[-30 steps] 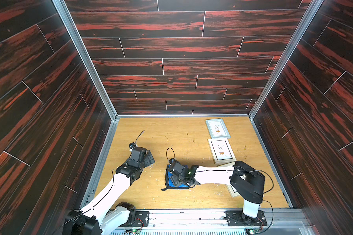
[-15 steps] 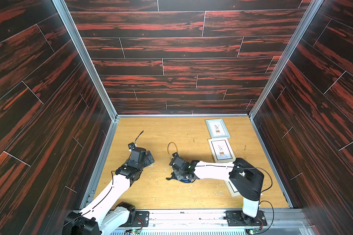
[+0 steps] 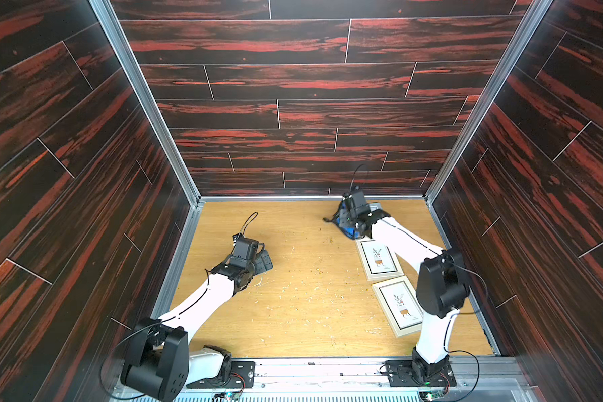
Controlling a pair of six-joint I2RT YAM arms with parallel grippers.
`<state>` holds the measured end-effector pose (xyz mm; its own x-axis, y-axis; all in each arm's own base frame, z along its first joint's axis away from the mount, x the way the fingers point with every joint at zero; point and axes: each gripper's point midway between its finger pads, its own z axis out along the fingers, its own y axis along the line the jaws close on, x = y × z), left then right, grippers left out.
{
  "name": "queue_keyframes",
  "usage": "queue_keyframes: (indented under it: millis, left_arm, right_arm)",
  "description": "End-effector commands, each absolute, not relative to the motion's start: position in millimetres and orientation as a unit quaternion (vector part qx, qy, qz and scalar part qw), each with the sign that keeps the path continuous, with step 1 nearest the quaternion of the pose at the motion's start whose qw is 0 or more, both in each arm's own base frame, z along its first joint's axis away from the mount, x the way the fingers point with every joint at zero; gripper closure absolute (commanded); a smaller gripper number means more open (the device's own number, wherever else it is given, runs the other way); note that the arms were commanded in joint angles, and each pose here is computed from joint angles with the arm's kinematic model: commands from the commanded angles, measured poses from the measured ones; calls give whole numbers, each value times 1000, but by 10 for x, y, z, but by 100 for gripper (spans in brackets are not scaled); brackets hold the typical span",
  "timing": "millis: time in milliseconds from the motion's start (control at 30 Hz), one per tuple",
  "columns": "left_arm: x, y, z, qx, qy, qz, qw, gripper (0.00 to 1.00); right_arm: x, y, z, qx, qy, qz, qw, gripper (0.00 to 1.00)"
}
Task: Wipe the picture frame with a cloth
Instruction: Pick up the cleaning item at the center of the board, then move the picture frame to the center of the board.
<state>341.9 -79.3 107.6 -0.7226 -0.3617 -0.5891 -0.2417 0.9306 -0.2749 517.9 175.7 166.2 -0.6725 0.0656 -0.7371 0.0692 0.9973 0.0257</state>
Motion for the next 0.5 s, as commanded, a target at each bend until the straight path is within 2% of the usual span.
queue_keyframes:
  millis: [0,267,467]
  left_arm:
    - [3473,-867,1112,-149,925,-101,335,0]
    - [3515,-893,1079,-146,925,-103,334,0]
    - [3574,-898,1053,-151,926,-100,331,0]
  right_arm:
    - [5359,1401,1257,68,932,-34,354,100]
    - [5715,901,504,126,950,-73,277,100]
    - [5750,1167,58,99,967,-20,233,100]
